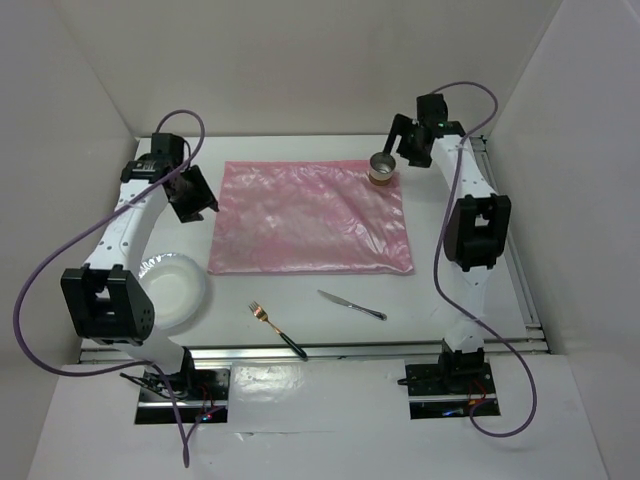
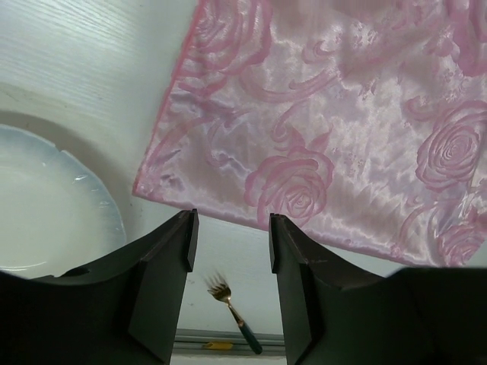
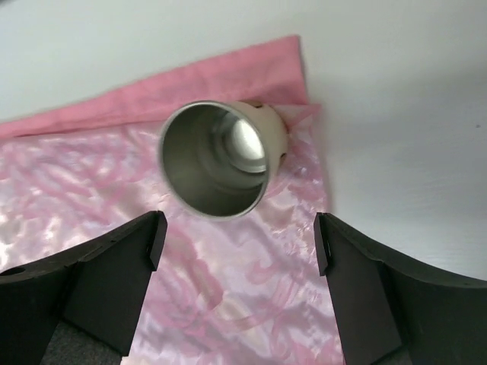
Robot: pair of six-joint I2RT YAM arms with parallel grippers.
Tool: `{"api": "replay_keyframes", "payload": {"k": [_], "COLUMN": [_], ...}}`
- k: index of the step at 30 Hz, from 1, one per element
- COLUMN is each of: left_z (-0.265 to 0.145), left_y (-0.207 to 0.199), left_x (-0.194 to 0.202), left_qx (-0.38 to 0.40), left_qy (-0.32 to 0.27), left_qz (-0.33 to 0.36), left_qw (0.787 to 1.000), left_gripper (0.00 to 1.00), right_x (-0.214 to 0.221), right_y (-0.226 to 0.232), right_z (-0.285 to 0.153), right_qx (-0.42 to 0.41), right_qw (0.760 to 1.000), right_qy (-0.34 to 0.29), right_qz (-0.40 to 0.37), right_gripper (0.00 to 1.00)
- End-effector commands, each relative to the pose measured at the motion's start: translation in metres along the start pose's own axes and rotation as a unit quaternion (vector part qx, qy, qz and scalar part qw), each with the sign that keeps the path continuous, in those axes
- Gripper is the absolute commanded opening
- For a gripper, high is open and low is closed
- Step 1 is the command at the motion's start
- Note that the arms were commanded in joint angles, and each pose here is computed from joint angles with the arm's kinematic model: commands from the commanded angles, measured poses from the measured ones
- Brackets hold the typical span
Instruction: Set the dinner table for one person
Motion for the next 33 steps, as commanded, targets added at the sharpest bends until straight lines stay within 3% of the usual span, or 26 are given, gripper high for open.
{"api": "replay_keyframes", "payload": {"k": [1,2,5,10,12,16,19,23,26,30,33], "left_z": [-0.018,-0.021,-0.035,-0.077,-0.092,-0.103,-0.091,-0.072,-0.058,-0.062,-0.08], "left_y": [0.016,0.017,0.017,-0.004,-0.017,-0.028,-0.013,0.044,0.076,0.079,0.052], "left_x": [-0.011,-0.013,-0.018,-0.047,-0.055,-0.053,-0.047,-0.026,-0.013,-0.018,-0.031], "left_qx": [-0.013,-0.011,-0.004,0.028,0.052,0.094,0.056,-0.079,-0.115,-0.113,-0.05], "left_qy": [-0.031,-0.037,-0.055,-0.089,-0.102,-0.093,-0.087,-0.113,-0.095,-0.103,-0.105], "left_qz": [-0.024,-0.028,-0.031,-0.032,-0.024,-0.005,-0.011,-0.075,-0.102,-0.111,-0.093], "left_qw": [0.999,0.999,0.998,0.995,0.993,0.991,0.995,0.988,0.984,0.982,0.989], "left_gripper": [0.59,0.59,0.59,0.59,0.59,0.65,0.65,0.67,0.67,0.67,0.67], "right_x": [-0.055,-0.06,-0.033,0.071,0.097,0.166,0.187,0.194,0.197,0.22,0.24], "right_y": [0.033,0.047,0.101,0.206,0.239,0.302,0.312,0.309,0.305,0.318,0.346], "right_z": [-0.094,-0.12,-0.144,-0.148,-0.158,-0.161,-0.16,-0.158,-0.157,-0.148,-0.142], "right_qx": [-0.051,-0.074,-0.155,-0.301,-0.353,-0.404,-0.408,-0.393,-0.388,-0.398,-0.422], "right_qw": [0.991,0.986,0.975,0.945,0.926,0.898,0.894,0.898,0.898,0.893,0.884], "right_qy": [-0.121,-0.145,-0.145,-0.057,-0.051,0.01,0.034,0.044,0.05,0.079,0.09], "right_qz": [-0.017,-0.026,-0.064,-0.113,-0.127,-0.176,-0.183,-0.192,-0.203,-0.193,-0.178], "right_gripper": [0.91,0.91,0.91,0.9,0.9,0.9,0.9,0.9,0.9,0.9,0.9]}}
Point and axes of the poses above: each gripper's point midway between its finger pads, its own z axis out along the fingers, its own y axis along the line the jaws close on, x = y × z, the point moved 4 cm from there along -z, back along the fingers, and after that the axes turned 11 degrees about -z, right-handed, at the moved point
